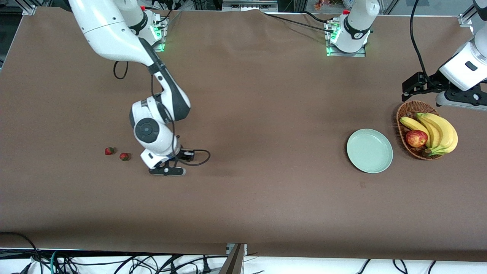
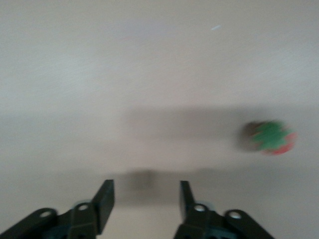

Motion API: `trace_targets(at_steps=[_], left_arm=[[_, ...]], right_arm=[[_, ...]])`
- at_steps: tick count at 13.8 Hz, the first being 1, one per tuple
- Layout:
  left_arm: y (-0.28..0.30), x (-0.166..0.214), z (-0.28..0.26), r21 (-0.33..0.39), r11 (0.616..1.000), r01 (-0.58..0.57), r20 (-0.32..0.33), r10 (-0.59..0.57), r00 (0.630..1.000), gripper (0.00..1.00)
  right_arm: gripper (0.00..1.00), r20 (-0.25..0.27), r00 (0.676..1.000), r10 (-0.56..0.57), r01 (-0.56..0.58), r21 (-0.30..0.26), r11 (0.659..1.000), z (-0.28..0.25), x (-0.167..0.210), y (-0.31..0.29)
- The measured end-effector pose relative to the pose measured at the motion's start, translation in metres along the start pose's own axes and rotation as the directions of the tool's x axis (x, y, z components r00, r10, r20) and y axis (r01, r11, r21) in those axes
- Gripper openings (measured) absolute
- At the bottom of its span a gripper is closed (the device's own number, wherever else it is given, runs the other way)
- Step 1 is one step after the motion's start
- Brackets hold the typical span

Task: Collect all strawberries into plate
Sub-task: 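Lower the right gripper onto a strawberry and close on it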

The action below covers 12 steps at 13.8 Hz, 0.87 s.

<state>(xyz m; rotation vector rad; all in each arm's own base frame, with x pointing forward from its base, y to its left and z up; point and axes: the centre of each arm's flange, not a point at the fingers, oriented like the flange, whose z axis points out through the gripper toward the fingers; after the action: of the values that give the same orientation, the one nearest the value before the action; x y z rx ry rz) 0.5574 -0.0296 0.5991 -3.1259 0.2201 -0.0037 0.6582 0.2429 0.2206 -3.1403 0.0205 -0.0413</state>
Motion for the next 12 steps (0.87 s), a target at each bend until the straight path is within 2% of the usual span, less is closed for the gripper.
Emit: trace_targets(at_steps=[3,7,12], left_arm=[[0.0,0.0,0.0,0.0,1.0,0.0,0.0,0.0,1.0,1.0],[0.0,0.0,0.0,0.0,1.0,-0.001,0.0,0.001,1.0,1.0],[0.0,0.0,0.0,0.0,1.0,-0.001,0.0,0.001,1.0,1.0]], right_arm=[[0.96,0.002,0.998,-0.063,0.063,-0.011,0.998,0.003,0.018,0.054],[0.97,0.013,0.994,-0.109,0.109,-0.014,0.994,0.01,0.025,0.088],[0.96,0.008,0.994,-0.11,0.11,-0.011,0.994,0.038,0.025,0.091]])
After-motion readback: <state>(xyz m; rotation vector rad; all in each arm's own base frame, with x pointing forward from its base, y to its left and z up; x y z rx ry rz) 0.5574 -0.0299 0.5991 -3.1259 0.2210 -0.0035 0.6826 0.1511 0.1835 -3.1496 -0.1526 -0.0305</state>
